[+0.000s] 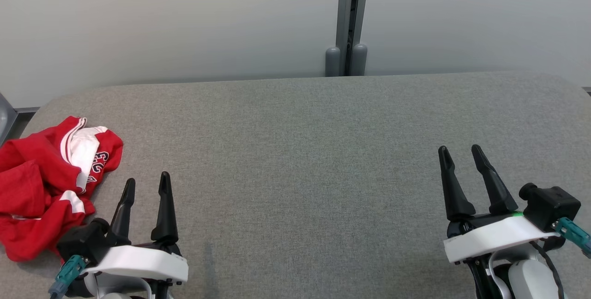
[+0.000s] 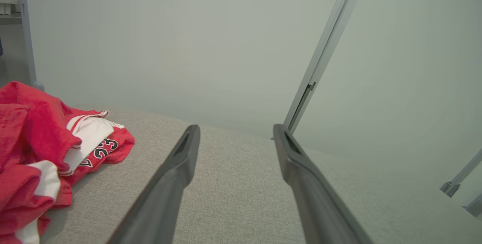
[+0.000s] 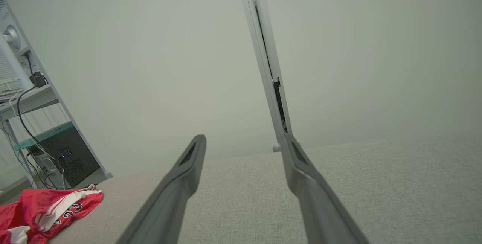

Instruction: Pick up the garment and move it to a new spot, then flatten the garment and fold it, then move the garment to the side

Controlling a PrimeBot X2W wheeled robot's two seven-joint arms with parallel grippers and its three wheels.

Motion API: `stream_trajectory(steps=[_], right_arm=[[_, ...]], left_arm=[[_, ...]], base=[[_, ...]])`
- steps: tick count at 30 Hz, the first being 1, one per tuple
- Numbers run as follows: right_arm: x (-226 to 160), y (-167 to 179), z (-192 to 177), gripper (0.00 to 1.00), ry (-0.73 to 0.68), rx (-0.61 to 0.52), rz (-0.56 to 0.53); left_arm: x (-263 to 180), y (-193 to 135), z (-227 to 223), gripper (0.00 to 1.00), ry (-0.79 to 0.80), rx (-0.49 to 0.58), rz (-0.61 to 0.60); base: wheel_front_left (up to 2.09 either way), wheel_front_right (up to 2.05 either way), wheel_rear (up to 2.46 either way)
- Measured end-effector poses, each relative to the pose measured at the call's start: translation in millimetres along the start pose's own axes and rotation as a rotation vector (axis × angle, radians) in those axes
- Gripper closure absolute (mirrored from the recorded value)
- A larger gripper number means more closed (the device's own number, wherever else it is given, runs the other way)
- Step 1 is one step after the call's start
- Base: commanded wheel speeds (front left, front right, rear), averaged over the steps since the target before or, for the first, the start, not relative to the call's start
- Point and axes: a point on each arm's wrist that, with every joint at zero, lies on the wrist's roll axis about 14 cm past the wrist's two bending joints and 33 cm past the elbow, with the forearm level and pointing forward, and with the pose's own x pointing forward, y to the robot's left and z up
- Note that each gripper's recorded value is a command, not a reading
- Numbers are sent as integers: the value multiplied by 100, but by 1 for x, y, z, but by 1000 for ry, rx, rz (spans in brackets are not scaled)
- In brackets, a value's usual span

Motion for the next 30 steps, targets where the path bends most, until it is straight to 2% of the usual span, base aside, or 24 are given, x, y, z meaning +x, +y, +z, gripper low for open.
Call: stream_trajectory(steps=[30], right_arm=[[5, 18, 3, 0, -33, -218, 84]], left_arm=[[-1, -10, 11, 0, -74, 214, -41]], base=[[0, 0, 0]])
